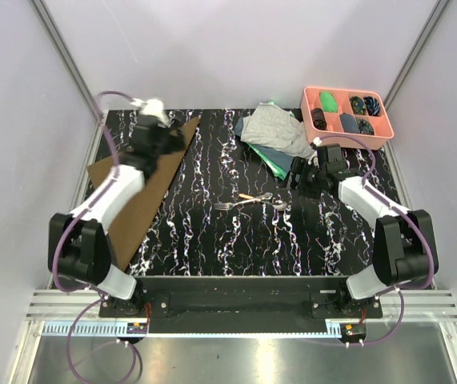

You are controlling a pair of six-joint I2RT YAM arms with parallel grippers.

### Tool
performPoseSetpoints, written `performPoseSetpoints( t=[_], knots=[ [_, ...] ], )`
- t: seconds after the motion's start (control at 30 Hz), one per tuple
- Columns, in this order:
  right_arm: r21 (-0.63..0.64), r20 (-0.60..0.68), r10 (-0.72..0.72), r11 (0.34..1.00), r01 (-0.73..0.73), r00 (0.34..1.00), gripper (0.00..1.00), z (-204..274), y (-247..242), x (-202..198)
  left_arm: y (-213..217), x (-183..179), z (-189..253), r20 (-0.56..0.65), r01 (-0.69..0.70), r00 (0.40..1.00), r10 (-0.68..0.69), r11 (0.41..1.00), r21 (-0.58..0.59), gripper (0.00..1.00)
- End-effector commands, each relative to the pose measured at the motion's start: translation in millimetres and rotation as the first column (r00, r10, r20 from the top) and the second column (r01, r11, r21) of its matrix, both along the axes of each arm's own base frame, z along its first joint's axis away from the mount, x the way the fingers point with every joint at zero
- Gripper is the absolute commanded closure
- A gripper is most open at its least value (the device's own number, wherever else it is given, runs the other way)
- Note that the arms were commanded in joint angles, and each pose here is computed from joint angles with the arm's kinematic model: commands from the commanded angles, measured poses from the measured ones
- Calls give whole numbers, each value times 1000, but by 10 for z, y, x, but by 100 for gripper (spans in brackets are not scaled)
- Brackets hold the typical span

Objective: Fold the napkin, place the utensils inside, and roll it up
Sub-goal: Grab a utensil with the left arm

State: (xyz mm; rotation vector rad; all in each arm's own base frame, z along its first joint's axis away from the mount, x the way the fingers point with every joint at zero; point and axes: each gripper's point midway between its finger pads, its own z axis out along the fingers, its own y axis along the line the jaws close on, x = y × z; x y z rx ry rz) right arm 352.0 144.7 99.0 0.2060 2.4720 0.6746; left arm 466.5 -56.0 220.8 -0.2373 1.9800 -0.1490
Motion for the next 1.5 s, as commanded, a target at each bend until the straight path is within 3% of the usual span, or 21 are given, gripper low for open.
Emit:
performPoseSetpoints(
  t=[0.0, 0.03, 0.17, 0.27, 0.47, 1.07, 1.47],
  knots=[
    [-24, 91, -29, 999, 31, 995, 19, 136, -71, 94, -1196, -339, -361, -4, 380, 925, -380, 924, 47, 18],
    [-38, 101, -29, 999, 33, 994, 19, 139, -111, 88, -1575, -525, -529, -33, 501, 865, -500, 862, 72, 18],
    [1, 98, -91, 996, 91, 991, 18, 155, -403, 34, -2344, -974, -859, -79, 748, 664, -744, 661, 68, 22],
    [22, 119, -117, 993, 115, 986, 18, 212, -525, -11, -2595, -1147, -1107, -125, 814, 578, -806, 581, 21, 27],
    [50, 168, -106, 994, 99, 980, 17, 380, -517, -115, -2794, -1358, -1392, -202, 864, 490, -848, 503, -12, 30],
    [67, 124, -69, 996, 61, 990, 17, 234, -457, -172, -2791, -1351, -1785, -300, 859, 492, -817, 513, 11, 38],
    [68, 124, -58, 996, 50, 991, 16, 208, -447, -223, -2806, -1289, -1943, -323, 847, 513, -795, 531, 37, 53]
  ],
)
